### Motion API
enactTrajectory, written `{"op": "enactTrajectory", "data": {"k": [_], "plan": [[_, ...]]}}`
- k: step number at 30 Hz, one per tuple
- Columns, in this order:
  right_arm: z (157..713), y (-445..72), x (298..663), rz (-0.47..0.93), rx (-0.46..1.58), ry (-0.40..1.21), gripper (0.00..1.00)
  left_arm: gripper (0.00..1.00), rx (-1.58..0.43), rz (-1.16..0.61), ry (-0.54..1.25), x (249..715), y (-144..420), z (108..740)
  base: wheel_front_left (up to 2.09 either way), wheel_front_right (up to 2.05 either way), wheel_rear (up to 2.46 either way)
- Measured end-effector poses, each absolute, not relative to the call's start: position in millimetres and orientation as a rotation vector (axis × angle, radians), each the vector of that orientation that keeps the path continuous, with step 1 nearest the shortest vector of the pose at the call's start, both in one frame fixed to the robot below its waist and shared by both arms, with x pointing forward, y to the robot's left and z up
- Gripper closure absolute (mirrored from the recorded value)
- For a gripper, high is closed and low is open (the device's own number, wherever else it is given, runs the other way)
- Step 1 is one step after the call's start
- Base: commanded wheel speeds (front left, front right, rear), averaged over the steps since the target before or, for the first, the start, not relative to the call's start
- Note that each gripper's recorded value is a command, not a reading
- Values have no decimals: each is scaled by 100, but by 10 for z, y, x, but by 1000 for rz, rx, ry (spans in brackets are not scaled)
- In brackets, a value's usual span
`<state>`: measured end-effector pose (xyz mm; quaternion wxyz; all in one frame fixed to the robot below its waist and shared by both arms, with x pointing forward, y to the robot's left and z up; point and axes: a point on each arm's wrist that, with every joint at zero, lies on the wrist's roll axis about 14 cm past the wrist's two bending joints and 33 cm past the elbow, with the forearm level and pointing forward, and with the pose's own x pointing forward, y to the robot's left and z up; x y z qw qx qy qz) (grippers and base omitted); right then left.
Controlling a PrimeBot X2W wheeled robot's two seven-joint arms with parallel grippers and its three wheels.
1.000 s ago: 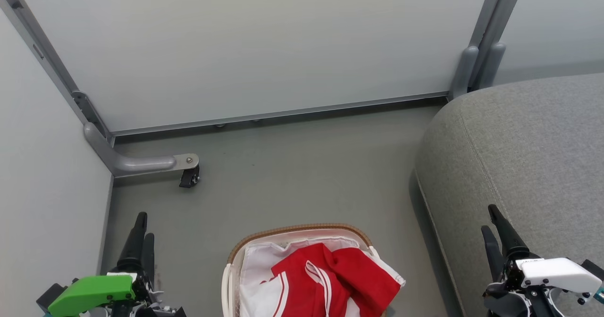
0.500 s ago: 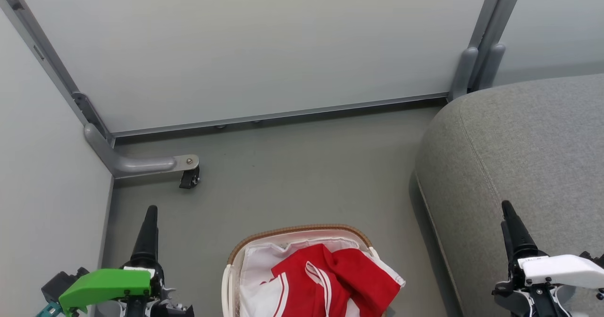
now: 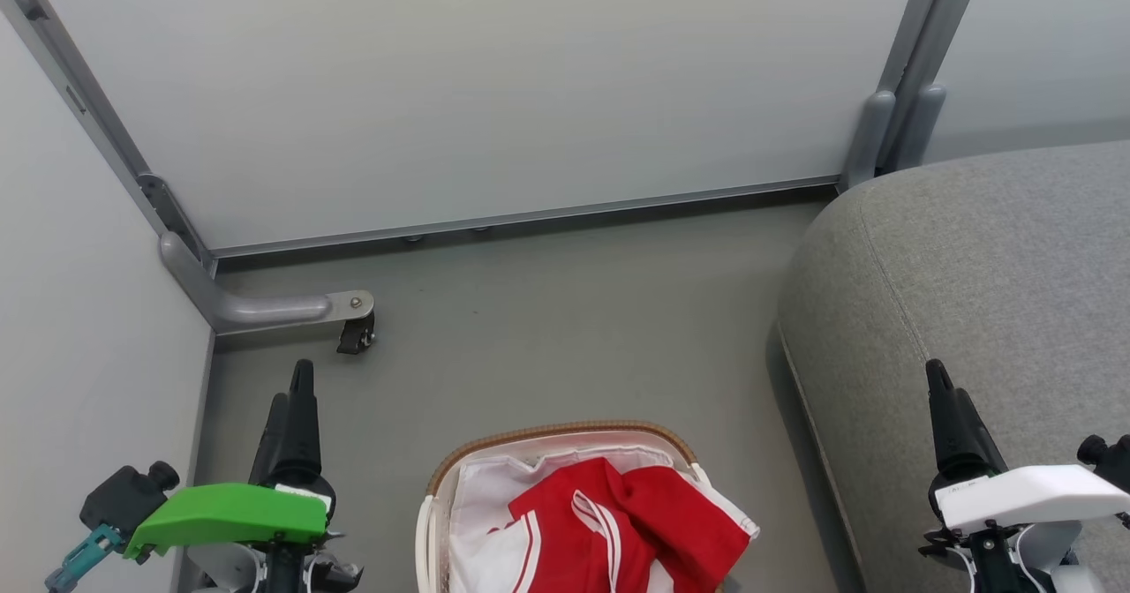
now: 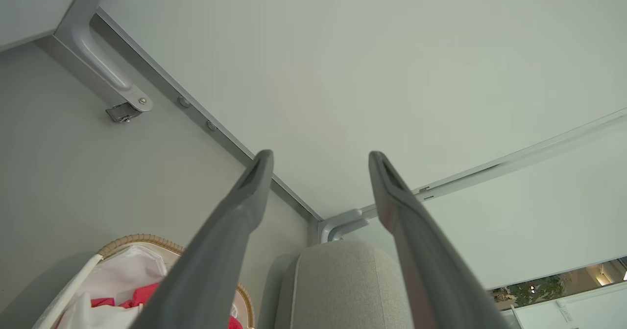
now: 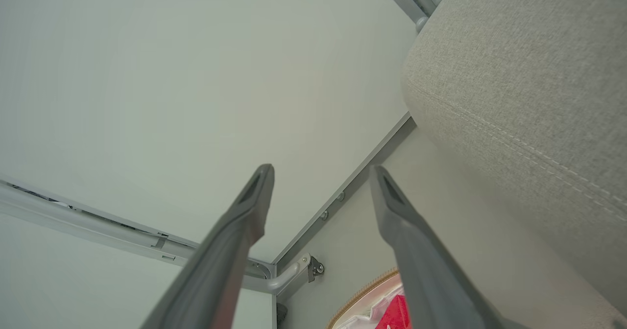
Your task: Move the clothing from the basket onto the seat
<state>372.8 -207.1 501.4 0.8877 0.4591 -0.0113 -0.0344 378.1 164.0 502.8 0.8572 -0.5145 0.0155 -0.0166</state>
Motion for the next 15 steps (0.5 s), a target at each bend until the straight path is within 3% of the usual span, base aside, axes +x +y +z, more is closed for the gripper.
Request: {"op": "enactTrajectory", "data": {"k": [15], "plan": [[5069, -2002, 3729, -38, 673, -33, 0, 0, -793, -56, 44, 3761, 1541, 4988, 0, 0, 0]]}}
